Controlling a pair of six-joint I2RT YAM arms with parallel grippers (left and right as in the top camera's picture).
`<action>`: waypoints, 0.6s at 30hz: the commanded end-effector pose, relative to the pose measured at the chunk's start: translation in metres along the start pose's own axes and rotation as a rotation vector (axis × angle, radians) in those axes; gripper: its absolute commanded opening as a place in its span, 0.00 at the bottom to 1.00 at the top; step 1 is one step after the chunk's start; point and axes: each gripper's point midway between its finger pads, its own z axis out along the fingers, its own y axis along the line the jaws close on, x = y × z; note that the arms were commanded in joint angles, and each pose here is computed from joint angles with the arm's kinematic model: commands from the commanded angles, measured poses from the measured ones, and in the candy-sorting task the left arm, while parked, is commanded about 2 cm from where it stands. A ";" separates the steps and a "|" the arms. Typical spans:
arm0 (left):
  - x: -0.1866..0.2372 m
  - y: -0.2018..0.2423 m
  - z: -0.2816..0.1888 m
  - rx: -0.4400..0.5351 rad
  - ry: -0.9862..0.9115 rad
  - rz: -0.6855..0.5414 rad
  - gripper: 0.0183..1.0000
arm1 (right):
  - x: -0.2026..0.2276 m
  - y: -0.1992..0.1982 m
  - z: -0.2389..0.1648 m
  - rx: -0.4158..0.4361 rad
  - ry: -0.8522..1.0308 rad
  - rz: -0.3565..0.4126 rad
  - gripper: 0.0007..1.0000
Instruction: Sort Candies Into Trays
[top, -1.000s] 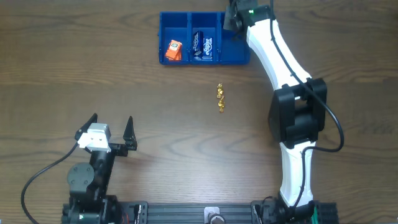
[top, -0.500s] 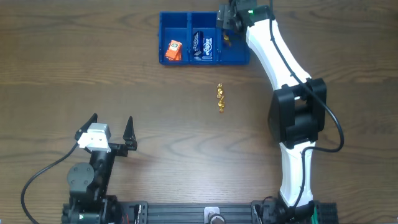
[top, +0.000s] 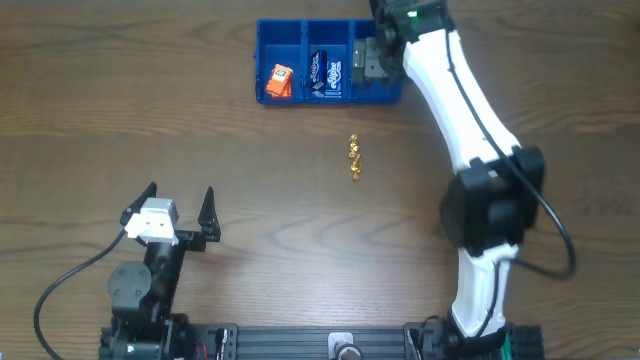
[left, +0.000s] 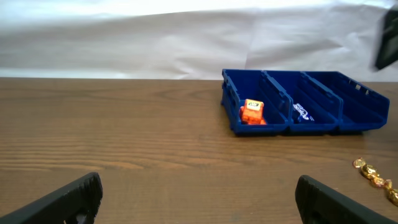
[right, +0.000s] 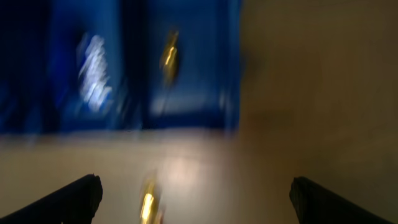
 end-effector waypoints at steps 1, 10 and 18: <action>0.016 0.000 0.001 0.006 0.048 0.010 1.00 | 0.050 0.036 -0.036 -0.101 0.126 -0.028 1.00; 0.016 0.000 0.001 0.006 0.048 0.010 1.00 | 0.142 0.039 0.061 -0.019 0.317 -0.018 1.00; 0.016 0.000 0.001 0.006 0.048 0.010 1.00 | 0.186 0.033 0.093 0.017 0.366 -0.053 1.00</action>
